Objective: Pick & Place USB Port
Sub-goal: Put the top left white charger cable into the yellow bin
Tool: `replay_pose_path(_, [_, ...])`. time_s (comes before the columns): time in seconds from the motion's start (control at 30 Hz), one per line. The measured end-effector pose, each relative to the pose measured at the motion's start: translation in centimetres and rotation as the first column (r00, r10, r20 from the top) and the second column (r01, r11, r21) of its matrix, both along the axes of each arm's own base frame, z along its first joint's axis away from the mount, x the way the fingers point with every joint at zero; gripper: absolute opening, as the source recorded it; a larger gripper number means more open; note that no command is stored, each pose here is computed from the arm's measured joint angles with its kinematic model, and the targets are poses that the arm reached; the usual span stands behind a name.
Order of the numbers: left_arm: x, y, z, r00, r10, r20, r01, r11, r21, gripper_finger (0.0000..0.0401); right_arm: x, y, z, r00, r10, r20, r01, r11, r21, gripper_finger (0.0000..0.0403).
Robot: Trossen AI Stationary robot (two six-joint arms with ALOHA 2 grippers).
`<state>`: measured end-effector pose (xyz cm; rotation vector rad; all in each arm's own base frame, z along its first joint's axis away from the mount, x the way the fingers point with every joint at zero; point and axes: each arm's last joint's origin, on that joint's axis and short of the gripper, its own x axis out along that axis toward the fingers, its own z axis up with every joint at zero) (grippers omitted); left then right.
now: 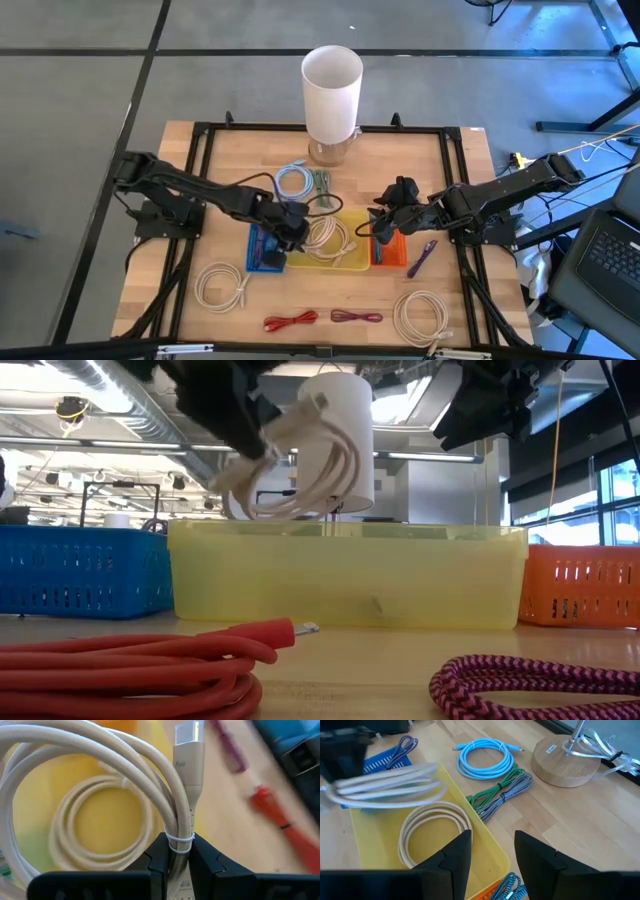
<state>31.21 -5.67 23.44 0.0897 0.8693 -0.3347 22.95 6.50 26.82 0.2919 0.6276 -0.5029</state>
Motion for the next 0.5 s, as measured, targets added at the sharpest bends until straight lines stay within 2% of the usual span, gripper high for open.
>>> replay_pose_path(0.1, [0.4, 0.3, -0.9, 1.0, 0.008, -0.027, -0.007, 0.999, 0.037, 0.0038, 0.0, 0.0, 0.0, 1.0, 0.0, 0.0, 0.0, 1.0, 0.0, 0.0153])
replay_pose_path(0.5, [1.8, 0.3, -5.5, 0.983, -0.01, -0.183, 0.018, 0.999, 0.043, 0.0038, 0.0, 0.0, 0.0, 1.0, 0.002, -0.006, -0.002, 1.0, -0.004, 0.0153])
